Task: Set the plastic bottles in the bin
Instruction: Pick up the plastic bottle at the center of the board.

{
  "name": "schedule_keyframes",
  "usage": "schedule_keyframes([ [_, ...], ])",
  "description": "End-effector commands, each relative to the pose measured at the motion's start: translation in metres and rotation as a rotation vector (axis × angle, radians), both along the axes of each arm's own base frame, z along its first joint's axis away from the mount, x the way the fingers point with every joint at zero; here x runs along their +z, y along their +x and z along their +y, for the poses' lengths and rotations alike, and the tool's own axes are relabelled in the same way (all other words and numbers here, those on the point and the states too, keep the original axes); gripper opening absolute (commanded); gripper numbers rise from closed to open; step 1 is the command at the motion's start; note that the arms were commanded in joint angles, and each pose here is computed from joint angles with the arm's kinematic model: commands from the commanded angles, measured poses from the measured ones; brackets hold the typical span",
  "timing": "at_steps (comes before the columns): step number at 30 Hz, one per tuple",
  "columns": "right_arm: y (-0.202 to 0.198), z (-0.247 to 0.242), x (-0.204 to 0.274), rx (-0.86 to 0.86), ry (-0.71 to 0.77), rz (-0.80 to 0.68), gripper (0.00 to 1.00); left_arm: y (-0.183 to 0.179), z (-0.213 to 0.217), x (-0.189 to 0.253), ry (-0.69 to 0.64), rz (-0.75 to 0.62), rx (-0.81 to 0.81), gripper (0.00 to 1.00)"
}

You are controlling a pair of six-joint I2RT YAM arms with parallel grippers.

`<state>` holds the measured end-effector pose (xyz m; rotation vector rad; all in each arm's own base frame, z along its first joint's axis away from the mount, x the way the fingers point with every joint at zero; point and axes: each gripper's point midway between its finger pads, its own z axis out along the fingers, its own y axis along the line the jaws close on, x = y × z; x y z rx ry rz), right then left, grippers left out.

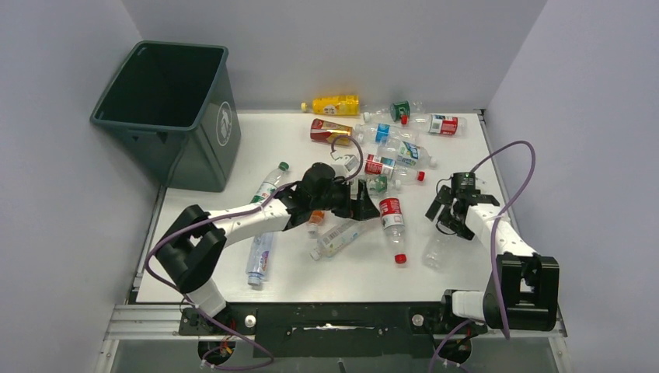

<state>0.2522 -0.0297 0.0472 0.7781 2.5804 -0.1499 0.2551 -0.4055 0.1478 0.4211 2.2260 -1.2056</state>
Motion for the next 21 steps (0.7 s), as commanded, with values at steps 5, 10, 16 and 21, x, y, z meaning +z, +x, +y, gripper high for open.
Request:
schedule_keyframes([
  [5,0.017,0.013,0.0,0.063,0.073,-0.085,0.7,-0.029,-0.022,0.049,-0.197,-0.012,-0.091,0.89],
  [10,0.025,0.021,0.005,0.105,0.118,-0.141,0.51,-0.03,-0.014,0.057,-0.238,0.029,-0.027,0.89],
  [16,0.048,0.027,0.046,0.163,0.135,-0.248,0.39,-0.044,-0.019,0.076,-0.272,-0.03,-0.076,0.89],
  [21,0.063,0.045,0.091,0.239,0.176,-0.346,0.4,-0.056,-0.032,0.085,-0.263,-0.105,-0.109,0.92],
])
